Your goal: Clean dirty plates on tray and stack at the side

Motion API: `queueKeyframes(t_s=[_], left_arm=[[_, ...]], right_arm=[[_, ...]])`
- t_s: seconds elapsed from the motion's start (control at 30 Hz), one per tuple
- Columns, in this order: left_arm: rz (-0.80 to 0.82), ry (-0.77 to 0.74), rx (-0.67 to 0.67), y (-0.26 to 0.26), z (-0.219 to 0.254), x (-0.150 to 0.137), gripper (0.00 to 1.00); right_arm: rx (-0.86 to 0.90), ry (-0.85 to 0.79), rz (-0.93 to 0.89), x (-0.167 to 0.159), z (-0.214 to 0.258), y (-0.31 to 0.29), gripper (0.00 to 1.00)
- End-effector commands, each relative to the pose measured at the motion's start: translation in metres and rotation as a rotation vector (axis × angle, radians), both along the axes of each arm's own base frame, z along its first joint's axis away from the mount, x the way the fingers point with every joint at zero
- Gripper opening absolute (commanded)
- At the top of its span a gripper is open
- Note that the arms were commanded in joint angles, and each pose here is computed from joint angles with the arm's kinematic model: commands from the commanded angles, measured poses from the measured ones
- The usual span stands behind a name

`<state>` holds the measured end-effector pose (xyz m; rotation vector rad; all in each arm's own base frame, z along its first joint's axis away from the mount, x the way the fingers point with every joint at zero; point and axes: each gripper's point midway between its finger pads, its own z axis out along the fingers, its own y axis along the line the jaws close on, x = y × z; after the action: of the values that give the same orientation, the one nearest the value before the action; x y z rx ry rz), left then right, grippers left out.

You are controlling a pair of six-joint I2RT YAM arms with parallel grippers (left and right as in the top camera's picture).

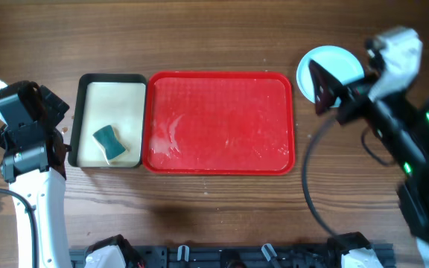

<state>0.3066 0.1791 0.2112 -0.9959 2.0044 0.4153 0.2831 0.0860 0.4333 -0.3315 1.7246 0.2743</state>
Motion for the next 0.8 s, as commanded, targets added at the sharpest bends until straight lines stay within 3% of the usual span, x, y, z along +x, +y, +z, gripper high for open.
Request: queueKeyframes(t_s=[0.0,0.17,0.33,0.53,0.77], left_arm=[[0.01,-0.017,0.003,0.002,0.006,0.0,1.0],[0.01,-0.017,0.003,0.002,0.006,0.0,1.0],[0.011,-0.017,0.003,0.002,0.006,0.0,1.0],[0.01,-0.016,0.003,0.002,0.006,0.0,1.0],[0.01,-0.017,0.003,0.002,0.006,0.0,1.0]], right_arm=[[-0.065,-0.068,-0.023,-0.035,0.012,-0.012,1.0],[-0.133,-0.101,-0.011,-0.09,0.004,-0.023,0.99],[-0.125,-0.142,-0.014,-0.113,-0.027,-0.027,1.0],[-0.095,-0.274,-0.021,-0.109,-0.091,-0.026,1.0],[-0.021,-0.598,-0.045,-0.09,-0.103,-0.022,1.0]])
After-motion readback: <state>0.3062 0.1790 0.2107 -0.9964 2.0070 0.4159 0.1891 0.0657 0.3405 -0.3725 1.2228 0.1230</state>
